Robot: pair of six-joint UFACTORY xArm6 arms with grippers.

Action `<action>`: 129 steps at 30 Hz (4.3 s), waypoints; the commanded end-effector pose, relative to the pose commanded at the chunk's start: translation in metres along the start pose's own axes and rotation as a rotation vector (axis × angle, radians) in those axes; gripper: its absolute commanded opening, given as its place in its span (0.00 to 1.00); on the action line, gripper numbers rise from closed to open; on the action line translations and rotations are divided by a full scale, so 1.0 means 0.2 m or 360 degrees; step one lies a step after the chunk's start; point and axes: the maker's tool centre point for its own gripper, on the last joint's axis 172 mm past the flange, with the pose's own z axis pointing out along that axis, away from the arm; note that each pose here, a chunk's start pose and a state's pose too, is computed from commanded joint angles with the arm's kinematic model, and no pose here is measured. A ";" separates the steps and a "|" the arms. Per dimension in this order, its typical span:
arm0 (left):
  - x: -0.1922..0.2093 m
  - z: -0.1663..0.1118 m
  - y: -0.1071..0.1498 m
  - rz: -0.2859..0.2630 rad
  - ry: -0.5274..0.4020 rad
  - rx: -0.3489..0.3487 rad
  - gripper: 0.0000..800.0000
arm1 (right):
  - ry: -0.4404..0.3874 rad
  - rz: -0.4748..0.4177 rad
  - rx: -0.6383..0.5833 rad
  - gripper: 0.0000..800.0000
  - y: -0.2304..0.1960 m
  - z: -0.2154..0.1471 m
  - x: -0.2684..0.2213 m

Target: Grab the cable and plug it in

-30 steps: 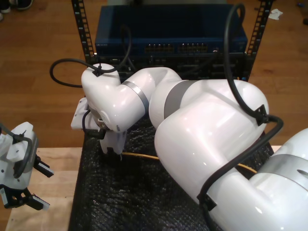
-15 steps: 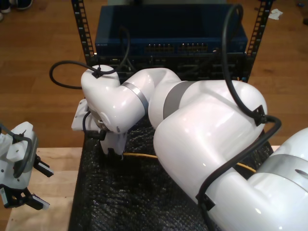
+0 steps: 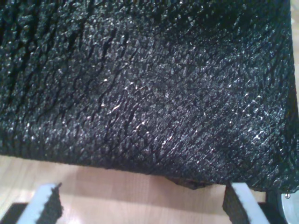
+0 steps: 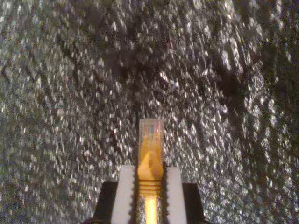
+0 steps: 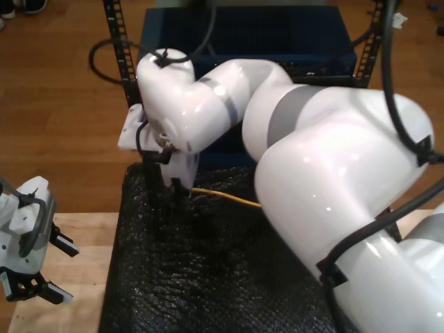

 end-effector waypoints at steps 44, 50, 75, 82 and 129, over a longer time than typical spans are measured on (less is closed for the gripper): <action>1.13 0.12 -0.15 0.0256 0.0706 -0.0112 1.00 | 0.0739 -0.0012 0.0413 0.01 -0.30 -0.72 -0.87; 1.26 0.16 -0.13 0.0320 0.0738 -0.0154 1.00 | 0.0779 -0.0065 0.0427 0.01 -0.36 -0.81 -0.90; 1.57 0.13 -0.11 0.0294 0.0997 -0.0195 0.77 | 0.0897 -0.0057 0.0382 0.02 -0.44 -0.94 -0.84; 1.57 0.14 -0.10 0.0296 0.0999 -0.0206 0.73 | 0.0896 -0.0060 0.0393 0.02 -0.44 -0.93 -0.83; 1.55 0.16 -0.11 0.0369 0.0998 -0.0170 0.30 | 0.0887 -0.0076 0.0454 0.02 -0.47 -0.82 -0.71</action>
